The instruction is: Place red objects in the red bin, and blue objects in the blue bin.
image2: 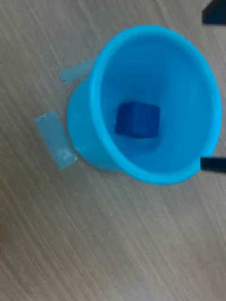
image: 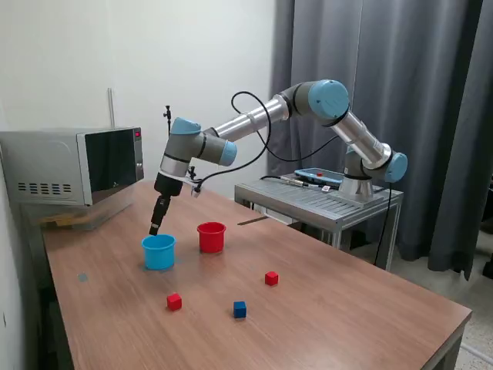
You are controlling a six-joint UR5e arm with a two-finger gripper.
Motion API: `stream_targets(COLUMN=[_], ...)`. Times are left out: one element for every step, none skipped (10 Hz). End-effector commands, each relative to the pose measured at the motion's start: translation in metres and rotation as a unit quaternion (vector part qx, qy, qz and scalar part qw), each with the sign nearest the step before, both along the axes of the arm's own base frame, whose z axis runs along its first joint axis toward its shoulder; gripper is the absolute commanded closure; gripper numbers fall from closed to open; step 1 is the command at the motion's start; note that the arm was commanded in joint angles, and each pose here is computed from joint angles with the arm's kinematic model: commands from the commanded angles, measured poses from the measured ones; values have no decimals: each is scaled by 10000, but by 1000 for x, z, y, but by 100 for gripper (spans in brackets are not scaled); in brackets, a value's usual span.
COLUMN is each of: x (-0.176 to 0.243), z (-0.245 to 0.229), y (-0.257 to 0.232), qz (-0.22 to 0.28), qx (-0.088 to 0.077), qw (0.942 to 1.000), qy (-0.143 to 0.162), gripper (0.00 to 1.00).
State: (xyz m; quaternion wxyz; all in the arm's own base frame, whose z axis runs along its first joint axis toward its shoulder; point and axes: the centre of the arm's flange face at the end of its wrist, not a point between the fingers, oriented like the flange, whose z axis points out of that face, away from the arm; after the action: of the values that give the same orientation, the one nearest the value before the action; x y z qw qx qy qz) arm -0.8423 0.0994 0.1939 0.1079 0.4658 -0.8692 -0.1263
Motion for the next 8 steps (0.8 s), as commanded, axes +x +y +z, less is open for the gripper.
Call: stream_targets(x=[-1, -1, -1, -1, -3, -4, -5, -3], z=[4, 7, 7, 9, 18, 37, 49, 55], y=[-12, -18, -51, -81, -110, -143, -164, -181], qz=[93, 136, 367, 682, 1135, 1670, 1931, 2047], qx=[-2, -62, -390, -753, -960, -987, -945, -945], qw=[10000, 9999, 9979, 9933, 9867, 9774, 9729, 9700], qy=[4, -82, -369, -558, -656, -837, -853, -912], gripper=[0, 0, 0, 0, 0, 0, 0, 0])
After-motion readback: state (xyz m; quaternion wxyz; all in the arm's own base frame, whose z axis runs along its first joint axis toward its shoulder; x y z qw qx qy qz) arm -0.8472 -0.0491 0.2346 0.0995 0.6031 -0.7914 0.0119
